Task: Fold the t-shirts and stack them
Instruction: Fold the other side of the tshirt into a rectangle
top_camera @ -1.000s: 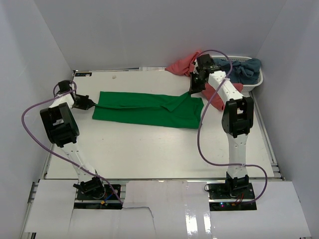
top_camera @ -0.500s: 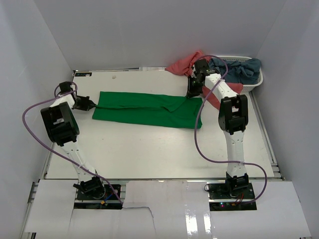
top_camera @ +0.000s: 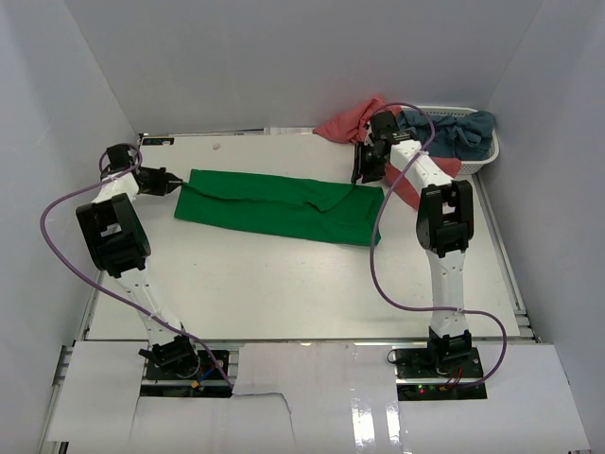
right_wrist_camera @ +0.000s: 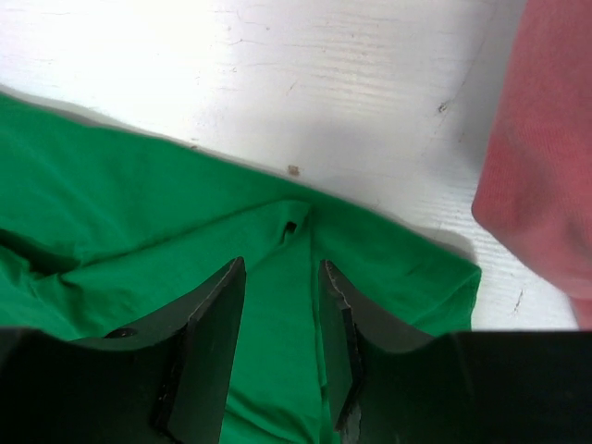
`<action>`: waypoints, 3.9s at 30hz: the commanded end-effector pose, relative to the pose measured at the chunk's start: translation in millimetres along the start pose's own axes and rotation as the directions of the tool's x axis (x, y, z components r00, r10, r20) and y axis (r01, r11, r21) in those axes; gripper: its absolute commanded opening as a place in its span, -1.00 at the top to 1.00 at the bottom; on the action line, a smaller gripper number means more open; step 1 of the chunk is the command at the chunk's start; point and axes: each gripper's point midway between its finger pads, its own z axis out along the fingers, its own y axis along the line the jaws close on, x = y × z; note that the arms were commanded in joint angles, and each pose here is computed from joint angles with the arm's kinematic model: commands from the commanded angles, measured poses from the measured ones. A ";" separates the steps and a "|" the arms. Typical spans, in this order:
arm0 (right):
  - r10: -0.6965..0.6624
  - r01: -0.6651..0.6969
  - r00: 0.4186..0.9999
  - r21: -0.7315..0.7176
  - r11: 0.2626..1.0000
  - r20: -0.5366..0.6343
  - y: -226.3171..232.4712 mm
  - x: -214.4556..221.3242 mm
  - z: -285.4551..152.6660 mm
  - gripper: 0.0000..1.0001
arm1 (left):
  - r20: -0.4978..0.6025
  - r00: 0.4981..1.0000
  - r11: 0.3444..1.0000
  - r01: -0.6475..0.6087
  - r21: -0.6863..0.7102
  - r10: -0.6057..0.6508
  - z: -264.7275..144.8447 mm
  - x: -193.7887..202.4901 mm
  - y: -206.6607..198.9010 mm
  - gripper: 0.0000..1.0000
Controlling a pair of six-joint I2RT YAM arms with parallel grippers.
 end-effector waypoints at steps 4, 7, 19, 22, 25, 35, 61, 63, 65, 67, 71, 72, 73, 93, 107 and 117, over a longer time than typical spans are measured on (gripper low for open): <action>-0.013 0.016 0.995 -0.028 0.999 0.098 11.0 -22.3 -38.3 0.12 | -0.059 0.996 0.994 0.068 0.082 -0.063 -10.6 11.8 -23.5 0.32; -0.015 0.019 0.995 -0.035 0.999 0.099 12.6 -21.6 -42.3 0.12 | -0.052 0.994 0.994 0.097 0.053 -0.094 -9.2 14.1 -12.1 -0.30; -0.028 0.037 0.993 -0.072 0.997 0.114 22.1 -18.0 -58.4 0.13 | 0.026 0.998 0.977 -0.060 0.206 0.056 -34.2 14.7 -57.7 -0.41; -0.034 0.045 0.994 -0.104 0.994 0.105 31.1 -8.9 -63.5 0.13 | 0.047 0.981 0.953 -0.196 0.232 0.191 -46.1 31.7 -71.9 -0.41; -0.053 0.064 0.995 -0.138 0.988 0.083 46.3 4.4 -69.4 0.12 | 0.030 0.936 0.904 -0.346 0.252 0.350 -50.4 53.2 -79.0 -0.40; -0.147 0.136 0.989 -0.264 0.955 -0.020 91.1 75.7 -92.6 0.11 | -0.087 0.603 0.586 -0.715 0.382 0.793 -50.9 161.8 -64.4 -0.43; -0.619 0.619 0.779 0.031 0.785 0.102 112.5 63.5 -35.9 -0.06 | -0.335 0.595 0.680 -0.678 0.281 0.731 14.1 267.8 -23.6 -0.40; -0.626 0.626 0.776 0.033 0.779 0.079 111.6 65.5 -27.6 -0.02 | -0.354 0.606 0.699 -0.660 0.276 0.712 18.5 269.0 -23.0 -0.40; -0.637 0.638 0.767 0.023 0.770 0.074 116.0 64.3 -23.3 0.03 | -0.369 0.622 0.719 -0.643 0.262 0.691 25.2 268.7 -22.3 -0.40; -0.642 0.643 0.764 0.014 0.766 0.069 118.0 66.0 -20.5 0.09 | -0.373 0.634 0.731 -0.636 0.245 0.677 29.1 265.7 -20.6 -0.40; -0.649 0.651 0.758 -0.013 0.759 0.068 125.1 69.5 -16.5 0.11 | -0.377 0.647 0.742 -0.633 0.220 0.663 33.9 260.1 -16.3 -0.40; -0.651 0.653 0.756 -0.015 0.757 0.065 126.2 70.7 -15.9 0.11 | -0.376 0.652 0.746 -0.631 0.213 0.658 33.9 256.8 -15.5 -0.40; -0.652 0.654 0.756 -0.021 0.756 0.060 126.2 72.3 -15.0 0.11 | -0.378 0.653 0.747 -0.631 0.208 0.657 34.2 255.9 -13.9 -0.40; -0.654 0.654 0.757 -0.013 0.756 0.016 124.3 74.2 1.8 0.64 | -0.383 0.665 0.757 -0.630 0.173 0.641 34.4 241.7 -0.1 -0.39; -0.704 0.704 0.707 0.029 0.710 0.067 141.2 31.5 11.2 0.54 | -0.394 0.656 0.754 -0.633 0.176 0.643 34.9 242.2 3.8 -0.39; -0.723 0.707 0.640 0.169 0.687 0.261 147.5 -9.4 21.4 -0.07 | -0.395 0.650 0.748 -0.638 0.180 0.649 33.3 242.6 4.2 -0.39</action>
